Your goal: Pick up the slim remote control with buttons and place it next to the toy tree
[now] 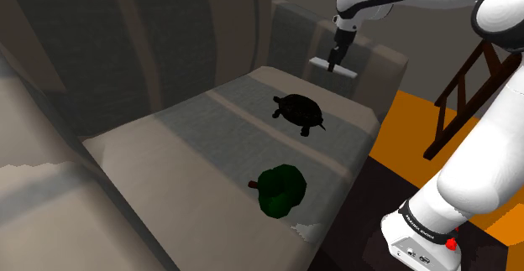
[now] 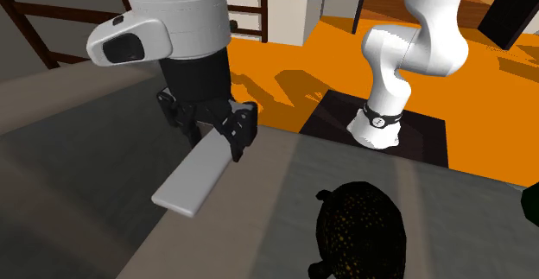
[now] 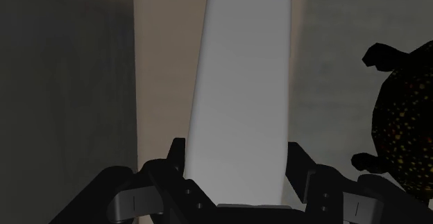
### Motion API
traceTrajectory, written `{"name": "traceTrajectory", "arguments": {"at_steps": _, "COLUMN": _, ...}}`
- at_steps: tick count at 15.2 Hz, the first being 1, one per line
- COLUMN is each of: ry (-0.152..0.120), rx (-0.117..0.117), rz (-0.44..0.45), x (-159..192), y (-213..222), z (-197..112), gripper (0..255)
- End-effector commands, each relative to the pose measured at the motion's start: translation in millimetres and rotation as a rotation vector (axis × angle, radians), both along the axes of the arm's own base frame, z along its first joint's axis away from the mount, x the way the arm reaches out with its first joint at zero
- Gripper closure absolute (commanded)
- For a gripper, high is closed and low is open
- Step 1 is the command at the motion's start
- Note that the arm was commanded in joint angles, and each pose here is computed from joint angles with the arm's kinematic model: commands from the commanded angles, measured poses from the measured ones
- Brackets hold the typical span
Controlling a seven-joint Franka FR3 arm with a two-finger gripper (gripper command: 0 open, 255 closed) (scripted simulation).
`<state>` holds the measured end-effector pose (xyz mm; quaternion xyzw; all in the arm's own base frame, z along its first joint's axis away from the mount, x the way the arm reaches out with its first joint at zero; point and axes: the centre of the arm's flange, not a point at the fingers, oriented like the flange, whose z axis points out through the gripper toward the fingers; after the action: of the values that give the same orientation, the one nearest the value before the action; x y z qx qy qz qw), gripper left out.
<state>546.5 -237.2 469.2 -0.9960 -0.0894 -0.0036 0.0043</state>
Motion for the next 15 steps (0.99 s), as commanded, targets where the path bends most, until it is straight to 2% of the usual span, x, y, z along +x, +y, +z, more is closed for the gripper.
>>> {"name": "traceTrajectory", "arguments": {"at_steps": 1, "ry": 0.0, "rx": 0.0, "rz": 0.0, "x": -0.8, "y": 0.1, "z": 11.3, "gripper": 255}}
{"name": "traceTrajectory", "arguments": {"at_steps": 6, "ry": 0.0, "rx": 0.0, "rz": 0.0, "x": -0.8, "y": 0.1, "z": 37.7, "gripper": 255}}
{"name": "traceTrajectory", "arguments": {"at_steps": 15, "ry": 0.0, "rx": 0.0, "rz": 0.0, "x": -54.4, "y": 106.1, "z": 38.2, "gripper": 255}}
